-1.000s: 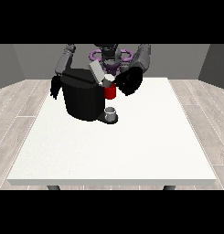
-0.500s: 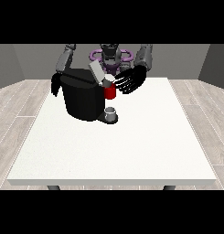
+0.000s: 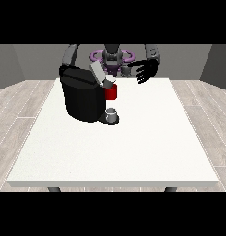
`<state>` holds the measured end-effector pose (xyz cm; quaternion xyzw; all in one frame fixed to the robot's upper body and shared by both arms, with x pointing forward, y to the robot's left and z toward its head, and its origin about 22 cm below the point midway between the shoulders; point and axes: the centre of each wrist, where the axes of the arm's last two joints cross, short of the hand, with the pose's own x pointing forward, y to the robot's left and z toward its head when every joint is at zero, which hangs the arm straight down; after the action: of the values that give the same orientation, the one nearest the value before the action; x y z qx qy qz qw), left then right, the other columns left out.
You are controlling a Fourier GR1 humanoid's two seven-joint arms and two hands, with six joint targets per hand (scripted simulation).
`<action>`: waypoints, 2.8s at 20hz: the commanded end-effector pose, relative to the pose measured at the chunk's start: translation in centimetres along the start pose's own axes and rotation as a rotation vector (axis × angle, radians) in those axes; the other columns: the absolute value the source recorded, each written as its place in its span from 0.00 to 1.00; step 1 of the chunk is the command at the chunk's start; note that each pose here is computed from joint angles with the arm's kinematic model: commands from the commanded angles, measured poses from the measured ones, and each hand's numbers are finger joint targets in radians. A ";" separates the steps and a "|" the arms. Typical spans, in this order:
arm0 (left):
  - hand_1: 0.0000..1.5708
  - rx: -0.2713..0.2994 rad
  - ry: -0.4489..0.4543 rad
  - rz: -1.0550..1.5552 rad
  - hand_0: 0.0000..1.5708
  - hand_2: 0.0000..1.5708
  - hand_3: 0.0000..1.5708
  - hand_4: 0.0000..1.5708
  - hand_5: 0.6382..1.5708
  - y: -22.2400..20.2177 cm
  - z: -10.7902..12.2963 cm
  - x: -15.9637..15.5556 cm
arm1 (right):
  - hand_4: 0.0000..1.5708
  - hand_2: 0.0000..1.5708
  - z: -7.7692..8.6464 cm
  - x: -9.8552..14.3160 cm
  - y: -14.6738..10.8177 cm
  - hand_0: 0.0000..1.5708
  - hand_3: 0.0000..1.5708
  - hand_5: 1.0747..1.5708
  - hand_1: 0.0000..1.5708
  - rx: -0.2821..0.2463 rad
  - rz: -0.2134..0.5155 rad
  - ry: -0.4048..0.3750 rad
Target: Insert the coffee pod into the coffee machine and close the lid
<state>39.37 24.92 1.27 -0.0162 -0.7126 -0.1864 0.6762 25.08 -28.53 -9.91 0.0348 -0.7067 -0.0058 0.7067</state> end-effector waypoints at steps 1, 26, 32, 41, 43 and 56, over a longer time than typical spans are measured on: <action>0.00 0.024 0.080 0.169 0.00 0.00 0.00 0.15 1.00 -2.5 6.2 -7.5 | 0.06 0.00 2.9 -1.6 2.9 0.00 0.00 1.00 0.00 0.060 -0.021 0.055; 0.00 0.031 0.007 0.251 0.00 0.00 0.00 0.14 1.00 -2.8 13.4 -10.2 | 0.18 0.00 -3.1 13.5 14.6 0.00 0.00 1.00 0.00 0.096 0.181 -0.295; 0.00 -0.041 0.009 0.264 0.00 0.00 0.00 0.12 1.00 -3.3 14.8 -8.8 | 0.13 0.00 -4.5 12.7 13.5 0.00 0.00 1.00 0.00 0.032 0.302 -0.280; 0.00 -0.038 -0.115 0.222 0.00 0.00 0.00 0.18 1.00 -1.5 15.0 -6.7 | 0.25 0.00 -9.6 15.3 10.7 0.00 0.00 1.00 0.00 -0.071 0.299 -0.312; 0.00 0.021 -0.110 0.212 0.00 0.00 0.00 0.24 1.00 -2.2 14.8 -7.1 | 0.25 0.00 -9.9 15.8 10.0 0.00 0.00 1.00 0.00 -0.044 0.274 -0.299; 0.00 0.002 -0.128 0.213 0.00 0.00 0.00 0.23 1.00 -1.6 15.5 -6.8 | 0.28 0.00 -13.3 15.7 8.2 0.00 0.00 1.00 0.00 -0.085 0.274 -0.301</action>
<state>25.30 29.04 -5.61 -0.1055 -0.7527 -0.1067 0.6410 37.24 -20.14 6.27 -0.0944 -0.8072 0.0601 0.5796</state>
